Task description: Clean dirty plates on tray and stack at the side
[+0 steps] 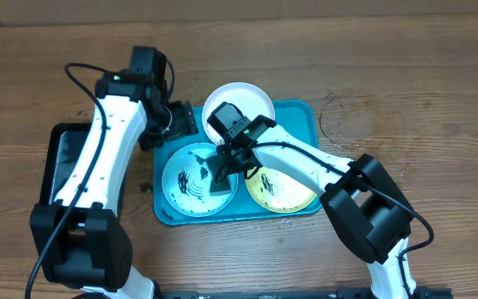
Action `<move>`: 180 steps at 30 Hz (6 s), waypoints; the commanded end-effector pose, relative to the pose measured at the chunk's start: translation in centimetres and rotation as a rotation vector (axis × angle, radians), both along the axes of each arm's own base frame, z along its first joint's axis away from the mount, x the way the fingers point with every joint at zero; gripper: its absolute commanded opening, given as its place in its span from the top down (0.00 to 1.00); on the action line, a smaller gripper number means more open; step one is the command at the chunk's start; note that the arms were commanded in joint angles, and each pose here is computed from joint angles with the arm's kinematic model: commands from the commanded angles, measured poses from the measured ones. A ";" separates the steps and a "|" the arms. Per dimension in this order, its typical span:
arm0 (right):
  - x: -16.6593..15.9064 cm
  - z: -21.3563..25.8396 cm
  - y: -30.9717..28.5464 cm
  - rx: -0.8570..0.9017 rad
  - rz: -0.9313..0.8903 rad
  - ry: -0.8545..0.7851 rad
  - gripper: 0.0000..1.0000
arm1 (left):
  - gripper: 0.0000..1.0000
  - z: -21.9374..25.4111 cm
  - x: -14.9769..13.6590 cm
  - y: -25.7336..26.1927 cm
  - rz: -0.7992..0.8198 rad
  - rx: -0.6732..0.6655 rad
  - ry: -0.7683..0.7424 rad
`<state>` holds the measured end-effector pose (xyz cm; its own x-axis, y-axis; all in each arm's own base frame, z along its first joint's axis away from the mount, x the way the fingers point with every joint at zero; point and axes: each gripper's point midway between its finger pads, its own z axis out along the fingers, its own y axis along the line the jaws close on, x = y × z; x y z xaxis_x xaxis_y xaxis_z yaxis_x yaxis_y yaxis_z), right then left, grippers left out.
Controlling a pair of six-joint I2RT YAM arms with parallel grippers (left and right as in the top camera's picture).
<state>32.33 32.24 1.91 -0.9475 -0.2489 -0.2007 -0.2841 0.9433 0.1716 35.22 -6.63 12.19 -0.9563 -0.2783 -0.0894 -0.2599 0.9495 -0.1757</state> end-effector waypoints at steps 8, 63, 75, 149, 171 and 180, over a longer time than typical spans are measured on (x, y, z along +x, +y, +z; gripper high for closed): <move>1.0 0.3 0.0 0.040 -0.132 -0.002 0.93 | 0.25 -5.2 -4.2 -4.2 -0.144 -0.051 0.113; 0.1 0.6 1.6 0.123 -0.103 0.059 0.92 | 0.96 -12.1 -3.0 3.3 -0.125 0.274 0.151; -0.1 0.5 1.3 0.107 -0.080 0.059 0.96 | 0.96 -9.8 -2.4 9.8 -0.018 0.669 0.117; -2.6 0.0 1.9 0.107 0.063 0.115 0.60 | 0.96 -7.3 -2.0 0.9 -0.103 0.147 0.187; 0.4 -0.8 0.1 0.041 -0.079 -0.006 0.94 | 0.96 -7.4 -1.8 0.6 -0.125 0.129 0.178; 0.8 -0.9 -0.4 0.053 -0.166 0.016 0.96 | 0.96 -8.8 -2.2 -0.4 -0.169 0.071 0.171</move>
<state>32.61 32.69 1.29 -0.9699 -0.1432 -0.1971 -0.1892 0.9525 0.2385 33.99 -6.74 4.39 -0.9904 -0.1358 0.0252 -0.1368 0.9894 -0.0482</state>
